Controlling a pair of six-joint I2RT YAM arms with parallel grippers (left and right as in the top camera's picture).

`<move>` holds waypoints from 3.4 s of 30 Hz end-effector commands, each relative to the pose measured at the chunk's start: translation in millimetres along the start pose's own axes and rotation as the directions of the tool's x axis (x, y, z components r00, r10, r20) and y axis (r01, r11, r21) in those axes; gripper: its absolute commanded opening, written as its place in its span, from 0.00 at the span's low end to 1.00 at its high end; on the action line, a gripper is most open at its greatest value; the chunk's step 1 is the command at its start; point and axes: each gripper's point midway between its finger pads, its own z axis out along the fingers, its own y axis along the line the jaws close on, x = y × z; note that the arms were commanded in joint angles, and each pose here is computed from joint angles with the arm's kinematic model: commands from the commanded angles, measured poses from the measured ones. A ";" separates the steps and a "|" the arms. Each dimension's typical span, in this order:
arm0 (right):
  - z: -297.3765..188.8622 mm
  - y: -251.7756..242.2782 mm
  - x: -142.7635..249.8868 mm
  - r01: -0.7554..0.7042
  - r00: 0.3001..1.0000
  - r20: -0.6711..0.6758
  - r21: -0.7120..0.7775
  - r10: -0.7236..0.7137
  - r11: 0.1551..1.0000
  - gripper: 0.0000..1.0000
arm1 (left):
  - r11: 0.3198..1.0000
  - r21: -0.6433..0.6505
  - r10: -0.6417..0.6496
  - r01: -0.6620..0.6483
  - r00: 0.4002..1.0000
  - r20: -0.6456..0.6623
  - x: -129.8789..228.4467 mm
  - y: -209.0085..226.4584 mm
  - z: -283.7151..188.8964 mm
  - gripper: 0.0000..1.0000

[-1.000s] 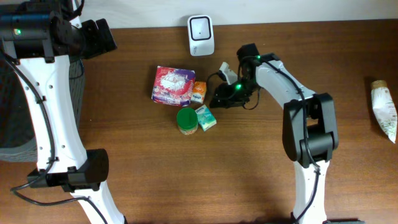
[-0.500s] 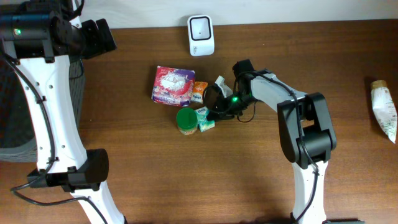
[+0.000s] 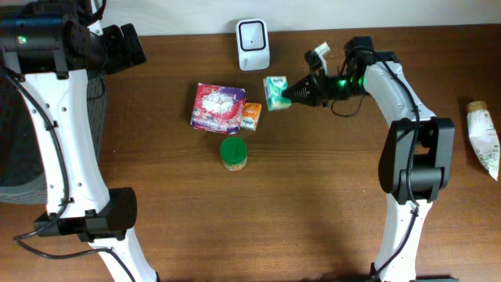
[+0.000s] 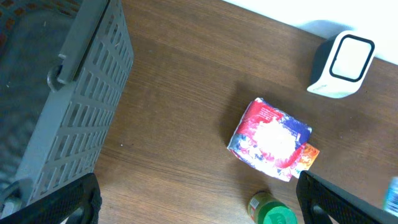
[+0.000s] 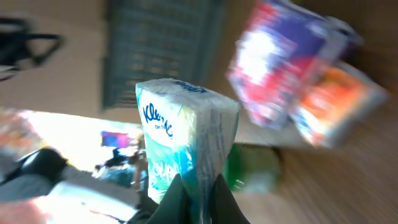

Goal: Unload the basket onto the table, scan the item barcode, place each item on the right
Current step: 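Grasp the green-white tissue pack with the right gripper and lift, then hold the tissue pack up to the white scanner, then carry the tissue pack to the right edge and release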

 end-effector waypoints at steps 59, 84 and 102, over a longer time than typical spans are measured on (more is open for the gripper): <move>38.3 -52.3 -183.6 0.514 0.543 -0.344 0.857 -0.766 -0.021 0.04 | 1.000 -0.001 0.003 -0.003 1.000 0.029 -2.7 2.8 -10.9 0.99; -398.6 -134.7 -4.1 -0.288 0.957 0.277 0.945 -0.091 -0.155 0.27 | 1.000 -0.001 0.003 -0.003 1.000 0.029 -2.6 2.7 -10.9 0.99; -148.9 -86.3 -37.5 -0.034 0.988 0.137 0.663 -0.076 0.748 0.97 | 1.000 -0.001 0.003 -0.003 1.000 0.029 -2.6 2.7 -10.9 0.99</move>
